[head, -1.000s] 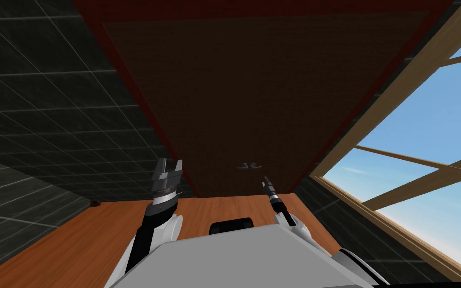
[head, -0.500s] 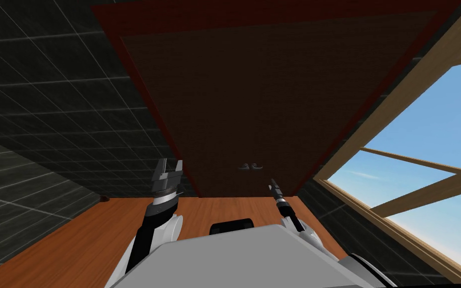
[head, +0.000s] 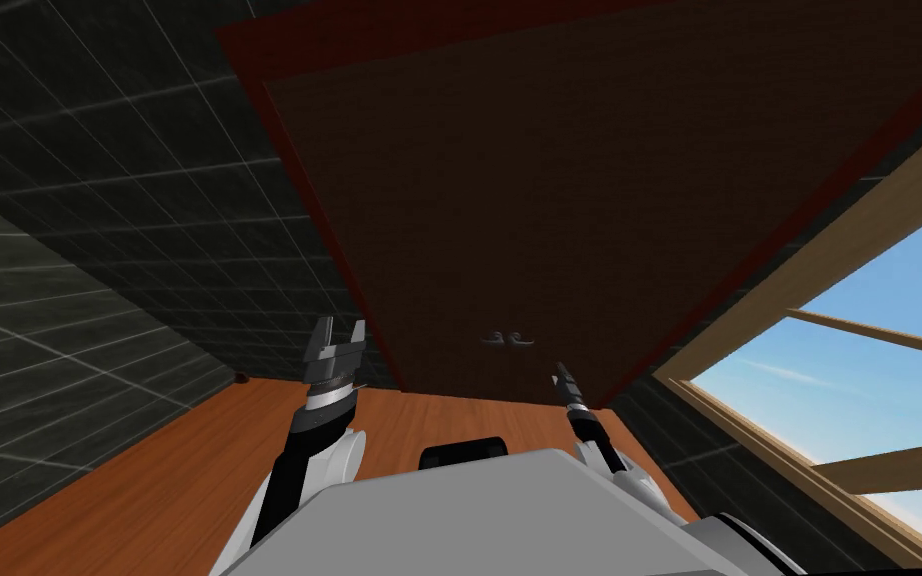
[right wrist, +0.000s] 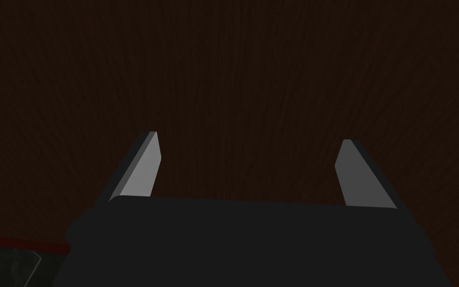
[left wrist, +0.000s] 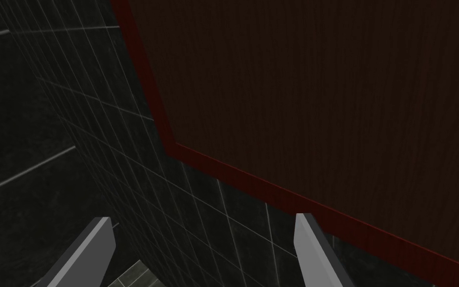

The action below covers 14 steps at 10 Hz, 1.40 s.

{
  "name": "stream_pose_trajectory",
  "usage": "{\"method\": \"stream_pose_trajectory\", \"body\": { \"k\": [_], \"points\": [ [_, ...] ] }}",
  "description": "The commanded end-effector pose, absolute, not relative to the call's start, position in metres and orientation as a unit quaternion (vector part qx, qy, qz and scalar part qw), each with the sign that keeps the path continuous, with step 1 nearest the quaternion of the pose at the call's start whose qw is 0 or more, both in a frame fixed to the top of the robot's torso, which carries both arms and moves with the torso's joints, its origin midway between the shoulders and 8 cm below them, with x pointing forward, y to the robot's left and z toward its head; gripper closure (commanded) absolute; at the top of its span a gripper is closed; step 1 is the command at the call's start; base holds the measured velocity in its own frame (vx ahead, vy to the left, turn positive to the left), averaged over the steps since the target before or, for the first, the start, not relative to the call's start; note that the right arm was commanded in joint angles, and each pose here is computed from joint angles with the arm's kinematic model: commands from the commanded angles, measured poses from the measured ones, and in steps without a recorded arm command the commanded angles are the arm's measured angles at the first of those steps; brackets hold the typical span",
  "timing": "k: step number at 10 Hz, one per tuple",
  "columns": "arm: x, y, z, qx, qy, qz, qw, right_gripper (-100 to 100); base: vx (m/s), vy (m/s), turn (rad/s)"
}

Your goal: Pull the door open

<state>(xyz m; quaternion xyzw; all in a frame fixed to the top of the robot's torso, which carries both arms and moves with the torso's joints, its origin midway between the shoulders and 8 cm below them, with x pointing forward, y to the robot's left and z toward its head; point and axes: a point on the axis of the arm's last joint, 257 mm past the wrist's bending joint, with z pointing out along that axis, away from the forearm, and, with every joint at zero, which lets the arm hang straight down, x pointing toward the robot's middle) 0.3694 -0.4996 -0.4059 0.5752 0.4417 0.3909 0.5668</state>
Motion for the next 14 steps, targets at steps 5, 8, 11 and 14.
{"method": "stream_pose_trajectory", "body": {
  "k": [5,8,11,14],
  "points": [
    [0.392,-0.477,-0.395,0.57,0.423,0.417,0.568,-100,0.156,-0.042,0.192],
    [0.392,-0.479,-0.394,0.57,0.423,0.416,0.568,100,0.032,0.01,-0.003],
    [0.392,-0.479,-0.394,0.57,0.423,0.416,0.568,100,-0.009,-0.003,0.007],
    [0.377,-0.496,-0.397,0.575,0.426,0.401,0.572,100,-0.035,-0.015,-0.002]
  ]
}}
